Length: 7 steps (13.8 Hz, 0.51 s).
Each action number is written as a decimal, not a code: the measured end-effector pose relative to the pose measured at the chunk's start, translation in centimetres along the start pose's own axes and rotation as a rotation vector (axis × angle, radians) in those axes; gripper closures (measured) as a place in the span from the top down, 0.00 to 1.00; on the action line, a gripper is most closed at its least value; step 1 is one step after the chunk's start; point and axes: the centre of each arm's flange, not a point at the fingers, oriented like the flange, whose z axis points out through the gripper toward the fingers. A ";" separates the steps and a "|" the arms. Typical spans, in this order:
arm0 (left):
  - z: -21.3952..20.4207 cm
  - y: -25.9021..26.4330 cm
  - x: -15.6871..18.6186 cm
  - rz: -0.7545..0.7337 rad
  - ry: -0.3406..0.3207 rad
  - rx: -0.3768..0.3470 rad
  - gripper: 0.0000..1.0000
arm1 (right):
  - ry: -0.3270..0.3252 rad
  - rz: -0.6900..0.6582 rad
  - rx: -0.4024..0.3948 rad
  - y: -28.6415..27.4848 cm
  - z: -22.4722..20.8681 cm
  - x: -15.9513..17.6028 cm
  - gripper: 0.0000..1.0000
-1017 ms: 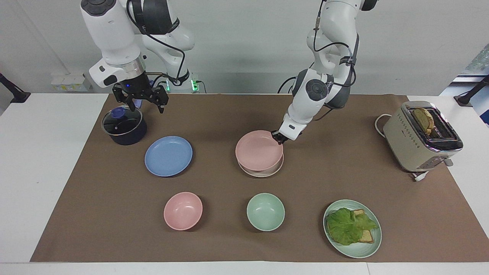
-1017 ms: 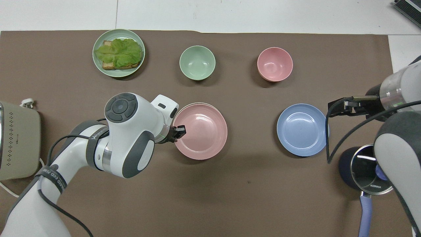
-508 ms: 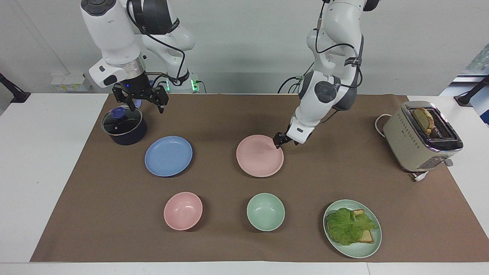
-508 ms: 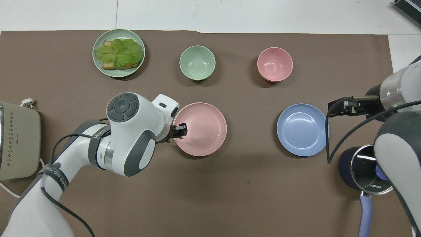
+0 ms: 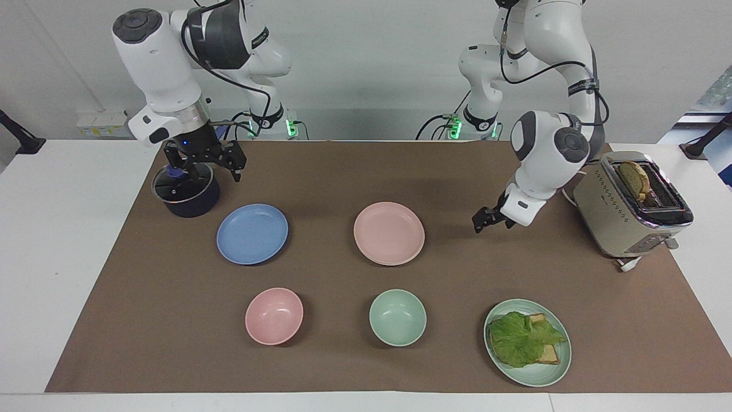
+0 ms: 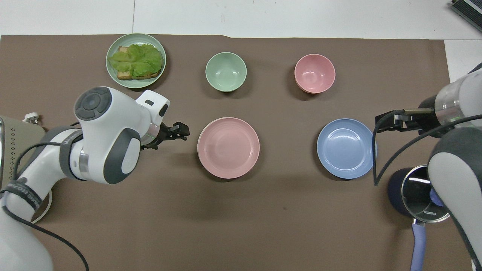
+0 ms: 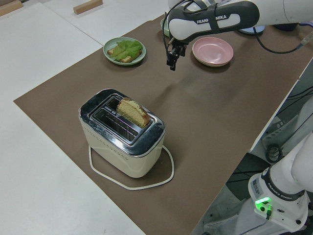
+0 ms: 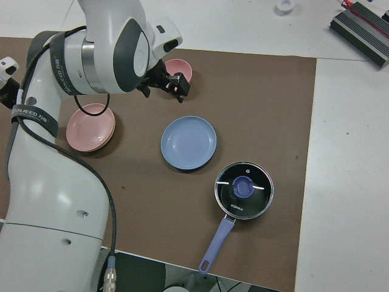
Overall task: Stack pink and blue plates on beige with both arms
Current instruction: 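Open the left gripper and withdraw while the right gripper reaches the blue plate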
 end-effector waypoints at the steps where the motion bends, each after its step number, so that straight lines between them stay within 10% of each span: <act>1: -0.9 -2.1 0.4 0.027 0.015 0.009 1.00 | 0.011 -0.011 0.006 1.1 2.4 -0.1 1.00; 7: -9.6 -7.5 0.9 0.123 0.062 0.045 1.00 | 0.046 -0.040 0.043 3.4 15.2 -1.5 1.00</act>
